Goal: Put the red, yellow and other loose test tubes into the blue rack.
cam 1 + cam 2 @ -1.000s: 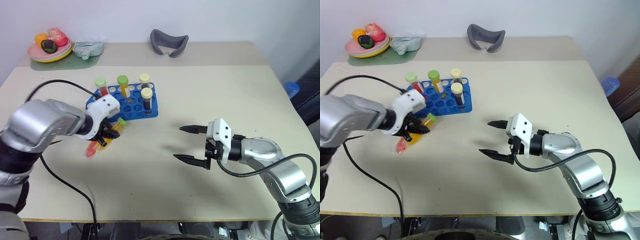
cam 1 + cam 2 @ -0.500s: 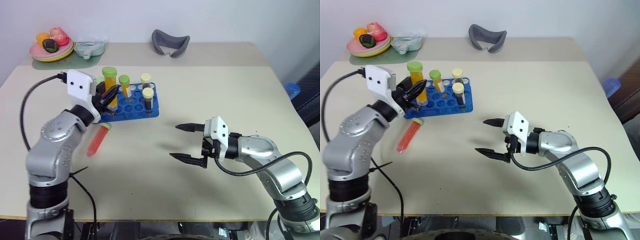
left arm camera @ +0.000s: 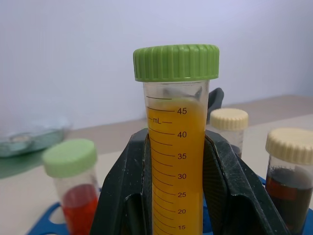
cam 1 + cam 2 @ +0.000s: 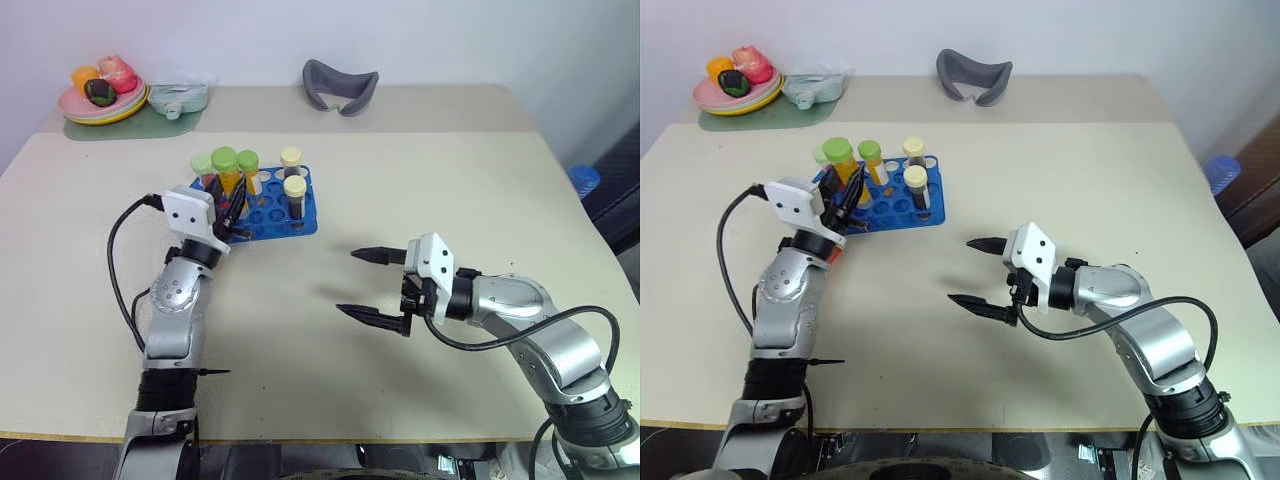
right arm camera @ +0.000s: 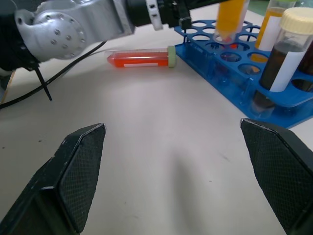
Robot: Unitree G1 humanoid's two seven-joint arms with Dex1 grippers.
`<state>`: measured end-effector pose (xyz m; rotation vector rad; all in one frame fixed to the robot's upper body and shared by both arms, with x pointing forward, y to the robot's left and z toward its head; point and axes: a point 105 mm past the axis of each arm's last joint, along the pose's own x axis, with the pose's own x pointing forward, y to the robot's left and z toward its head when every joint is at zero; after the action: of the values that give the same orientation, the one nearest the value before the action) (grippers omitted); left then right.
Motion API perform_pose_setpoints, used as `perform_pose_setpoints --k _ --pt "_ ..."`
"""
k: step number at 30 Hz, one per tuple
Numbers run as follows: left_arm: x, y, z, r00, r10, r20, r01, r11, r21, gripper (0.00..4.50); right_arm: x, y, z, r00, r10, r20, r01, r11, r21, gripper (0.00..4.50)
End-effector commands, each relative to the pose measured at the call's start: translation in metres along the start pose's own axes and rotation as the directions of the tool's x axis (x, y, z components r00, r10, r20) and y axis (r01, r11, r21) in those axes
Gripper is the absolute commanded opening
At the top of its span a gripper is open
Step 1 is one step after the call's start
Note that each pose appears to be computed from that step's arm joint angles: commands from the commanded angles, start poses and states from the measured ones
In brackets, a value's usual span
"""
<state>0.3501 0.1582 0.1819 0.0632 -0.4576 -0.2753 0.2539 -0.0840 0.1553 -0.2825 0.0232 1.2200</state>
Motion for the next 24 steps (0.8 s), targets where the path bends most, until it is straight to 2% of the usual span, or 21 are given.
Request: perform_pose_setpoints --k 1,11,24 --pt "0.005 -0.007 0.008 0.998 -0.032 0.054 0.033 0.999 -0.013 0.78 0.001 0.006 0.012 0.999 0.010 0.039 -0.009 1.000 -0.029 4.50" --pt "0.008 -0.016 -0.005 0.998 -0.043 0.038 0.044 0.999 -0.023 0.78 0.002 0.005 0.012 0.999 0.011 0.042 -0.010 1.000 -0.026 4.50" --pt "0.007 -0.012 -0.011 0.999 -0.023 0.034 0.022 1.000 0.016 0.78 0.003 0.008 0.013 0.999 0.019 0.047 -0.018 1.000 -0.023 4.50"
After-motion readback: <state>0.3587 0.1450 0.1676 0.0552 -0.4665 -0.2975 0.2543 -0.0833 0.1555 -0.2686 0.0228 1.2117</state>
